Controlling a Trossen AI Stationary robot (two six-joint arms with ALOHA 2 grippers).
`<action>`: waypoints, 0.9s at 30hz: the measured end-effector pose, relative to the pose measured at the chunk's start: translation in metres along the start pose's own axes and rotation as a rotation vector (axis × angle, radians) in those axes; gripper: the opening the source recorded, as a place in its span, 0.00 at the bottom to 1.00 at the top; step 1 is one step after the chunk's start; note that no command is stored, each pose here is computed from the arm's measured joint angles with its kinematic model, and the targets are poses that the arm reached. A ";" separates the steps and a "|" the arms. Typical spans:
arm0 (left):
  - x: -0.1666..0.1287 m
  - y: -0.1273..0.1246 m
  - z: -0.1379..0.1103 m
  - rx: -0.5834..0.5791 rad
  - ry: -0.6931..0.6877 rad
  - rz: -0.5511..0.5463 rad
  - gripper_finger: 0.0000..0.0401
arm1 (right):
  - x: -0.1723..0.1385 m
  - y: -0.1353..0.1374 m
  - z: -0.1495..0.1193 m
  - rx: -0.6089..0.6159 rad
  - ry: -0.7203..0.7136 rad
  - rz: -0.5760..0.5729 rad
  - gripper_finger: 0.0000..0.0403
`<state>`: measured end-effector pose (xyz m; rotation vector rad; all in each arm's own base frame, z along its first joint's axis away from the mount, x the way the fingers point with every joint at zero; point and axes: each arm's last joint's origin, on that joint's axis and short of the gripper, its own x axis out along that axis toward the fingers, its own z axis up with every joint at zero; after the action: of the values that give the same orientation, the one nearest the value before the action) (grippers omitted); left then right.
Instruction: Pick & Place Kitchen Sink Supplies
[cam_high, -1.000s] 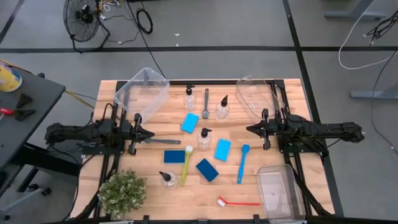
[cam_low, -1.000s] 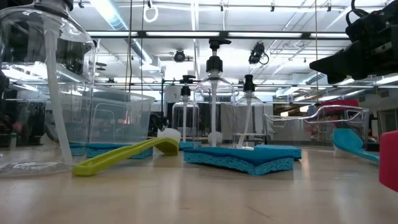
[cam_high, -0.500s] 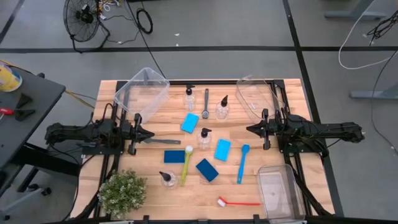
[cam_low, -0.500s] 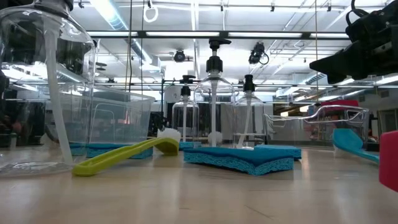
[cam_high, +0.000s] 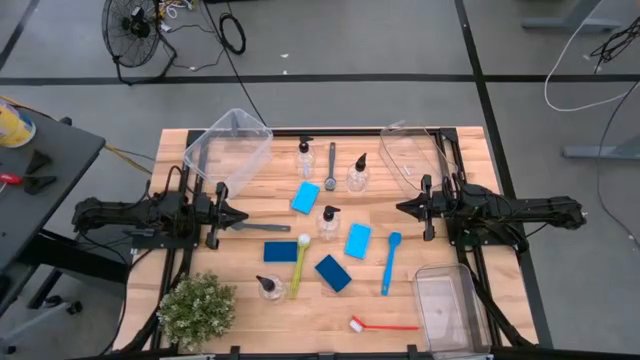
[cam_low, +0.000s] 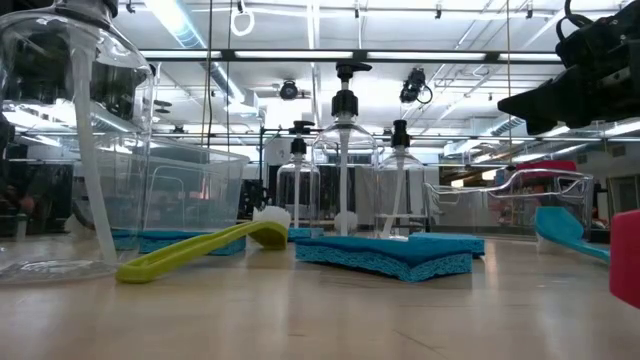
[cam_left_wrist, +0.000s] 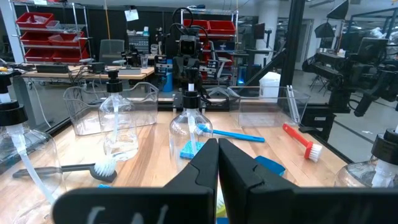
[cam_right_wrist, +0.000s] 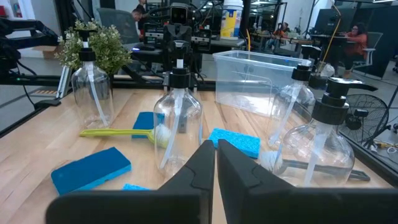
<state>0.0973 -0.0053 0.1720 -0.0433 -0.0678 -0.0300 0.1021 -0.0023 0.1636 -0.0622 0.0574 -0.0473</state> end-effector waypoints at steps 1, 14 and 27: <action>0.000 0.000 0.000 0.000 0.000 0.000 0.04 | 0.000 0.000 0.000 0.000 0.000 0.000 0.06; 0.000 0.000 0.006 -0.015 -0.060 0.012 0.04 | 0.000 0.000 0.003 0.001 -0.027 -0.002 0.06; -0.005 0.006 0.030 -0.310 -0.347 0.182 0.04 | -0.008 -0.010 0.036 0.347 -0.413 -0.215 0.06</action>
<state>0.0900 0.0020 0.2008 -0.3645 -0.4060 0.1500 0.0955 -0.0094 0.2008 0.2693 -0.3707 -0.2568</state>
